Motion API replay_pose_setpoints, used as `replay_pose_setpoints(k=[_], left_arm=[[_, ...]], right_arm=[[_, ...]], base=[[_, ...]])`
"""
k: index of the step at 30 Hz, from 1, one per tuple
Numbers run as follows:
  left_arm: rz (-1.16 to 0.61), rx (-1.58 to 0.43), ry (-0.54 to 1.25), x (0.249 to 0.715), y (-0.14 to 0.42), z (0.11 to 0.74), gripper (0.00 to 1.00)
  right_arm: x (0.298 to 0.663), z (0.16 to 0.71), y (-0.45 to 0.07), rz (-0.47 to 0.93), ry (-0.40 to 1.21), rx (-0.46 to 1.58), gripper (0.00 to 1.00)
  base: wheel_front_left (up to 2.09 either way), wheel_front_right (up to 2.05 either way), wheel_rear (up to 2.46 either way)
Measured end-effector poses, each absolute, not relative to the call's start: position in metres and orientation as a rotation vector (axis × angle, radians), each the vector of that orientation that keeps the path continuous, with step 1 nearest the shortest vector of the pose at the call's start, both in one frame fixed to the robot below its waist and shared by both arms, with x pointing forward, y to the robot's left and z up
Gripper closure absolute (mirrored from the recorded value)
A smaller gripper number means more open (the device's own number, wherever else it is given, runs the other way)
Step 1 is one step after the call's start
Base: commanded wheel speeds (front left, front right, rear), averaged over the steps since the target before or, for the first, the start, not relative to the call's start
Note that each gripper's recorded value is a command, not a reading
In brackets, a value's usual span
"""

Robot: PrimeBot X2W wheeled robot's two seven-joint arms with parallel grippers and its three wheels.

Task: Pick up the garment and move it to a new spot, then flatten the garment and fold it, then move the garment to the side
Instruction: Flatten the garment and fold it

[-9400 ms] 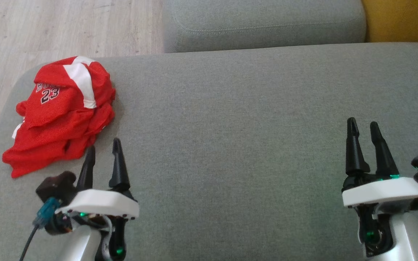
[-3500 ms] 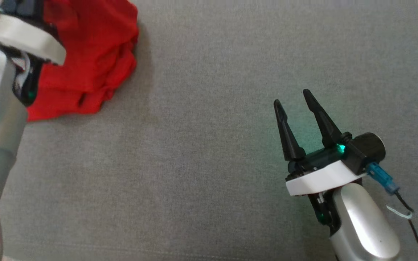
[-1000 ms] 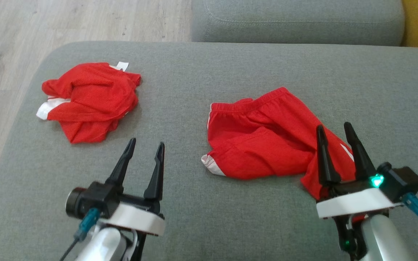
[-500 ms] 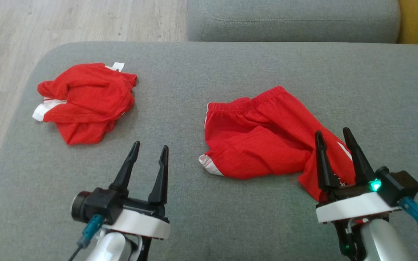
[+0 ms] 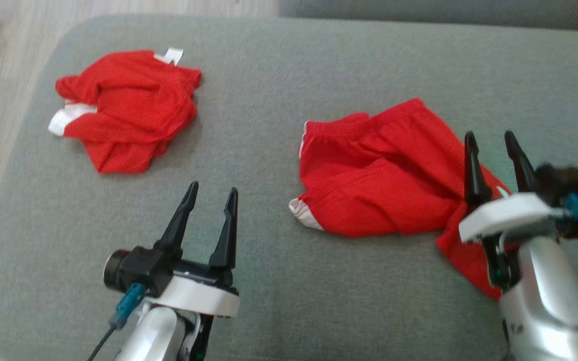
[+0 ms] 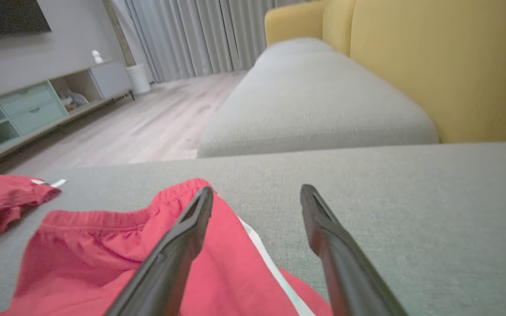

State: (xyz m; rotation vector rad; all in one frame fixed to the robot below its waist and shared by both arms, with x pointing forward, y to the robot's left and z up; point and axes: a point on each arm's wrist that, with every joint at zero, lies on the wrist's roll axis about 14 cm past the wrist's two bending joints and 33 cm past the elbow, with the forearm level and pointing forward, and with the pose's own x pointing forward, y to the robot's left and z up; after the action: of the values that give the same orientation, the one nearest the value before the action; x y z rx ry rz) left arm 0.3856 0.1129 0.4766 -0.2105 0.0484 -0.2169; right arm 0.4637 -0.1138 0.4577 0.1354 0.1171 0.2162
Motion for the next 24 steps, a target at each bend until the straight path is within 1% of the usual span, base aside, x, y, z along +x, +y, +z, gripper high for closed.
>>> replay_pose_setpoints(k=[3, 6, 7, 10, 12, 13, 14, 15, 19, 22, 24], left_arm=[[-0.215, -0.206, 0.061, 0.392, 0.114, 0.471, 0.00], [-0.204, -0.209, 0.083, 0.395, 0.118, 0.463, 0.00], [-0.197, -0.211, 0.086, 0.397, 0.120, 0.461, 0.00], [-0.179, -0.216, 0.090, 0.400, 0.126, 0.459, 0.00], [-0.179, -0.208, 0.086, 0.402, 0.127, 0.460, 0.00], [-0.178, -0.207, 0.083, 0.403, 0.127, 0.461, 0.00], [-0.177, -0.209, 0.081, 0.404, 0.127, 0.461, 0.00], [-0.181, -0.212, 0.080, 0.404, 0.126, 0.462, 0.00], [-0.177, -0.212, 0.069, 0.404, 0.127, 0.465, 0.00], [-0.178, -0.216, 0.056, 0.403, 0.127, 0.470, 0.00], [-0.181, -0.210, 0.044, 0.402, 0.126, 0.474, 0.00]], right_arm=[[0.480, 0.434, -0.104, 0.233, 0.228, 0.129, 0.00], [0.484, 0.406, -0.091, 0.265, 0.346, 0.103, 0.00], [0.482, 0.389, -0.084, 0.287, 0.416, 0.086, 0.00], [0.477, 0.369, -0.075, 0.317, 0.494, 0.059, 0.00], [0.482, 0.369, -0.073, 0.322, 0.498, 0.049, 0.00], [0.485, 0.369, -0.073, 0.322, 0.499, 0.047, 0.05], [0.487, 0.370, -0.073, 0.322, 0.499, 0.047, 0.64], [0.488, 0.370, -0.073, 0.321, 0.500, 0.047, 1.00], [0.488, 0.377, -0.076, 0.312, 0.456, 0.050, 1.00], [0.494, 0.394, -0.080, 0.304, 0.372, 0.042, 1.00], [0.505, 0.414, -0.087, 0.290, 0.299, 0.029, 1.00]], base=[[0.00, 0.00, 0.00], [0.00, 0.00, 0.00], [0.00, 0.00, 0.00], [0.00, 0.00, 0.00], [0.00, 0.00, 0.00], [0.00, 0.00, 0.00], [0.00, 0.00, 0.00], [0.00, 0.00, 0.00], [0.00, 0.00, 0.00], [0.00, 0.00, 0.00], [0.00, 0.00, 0.00]])
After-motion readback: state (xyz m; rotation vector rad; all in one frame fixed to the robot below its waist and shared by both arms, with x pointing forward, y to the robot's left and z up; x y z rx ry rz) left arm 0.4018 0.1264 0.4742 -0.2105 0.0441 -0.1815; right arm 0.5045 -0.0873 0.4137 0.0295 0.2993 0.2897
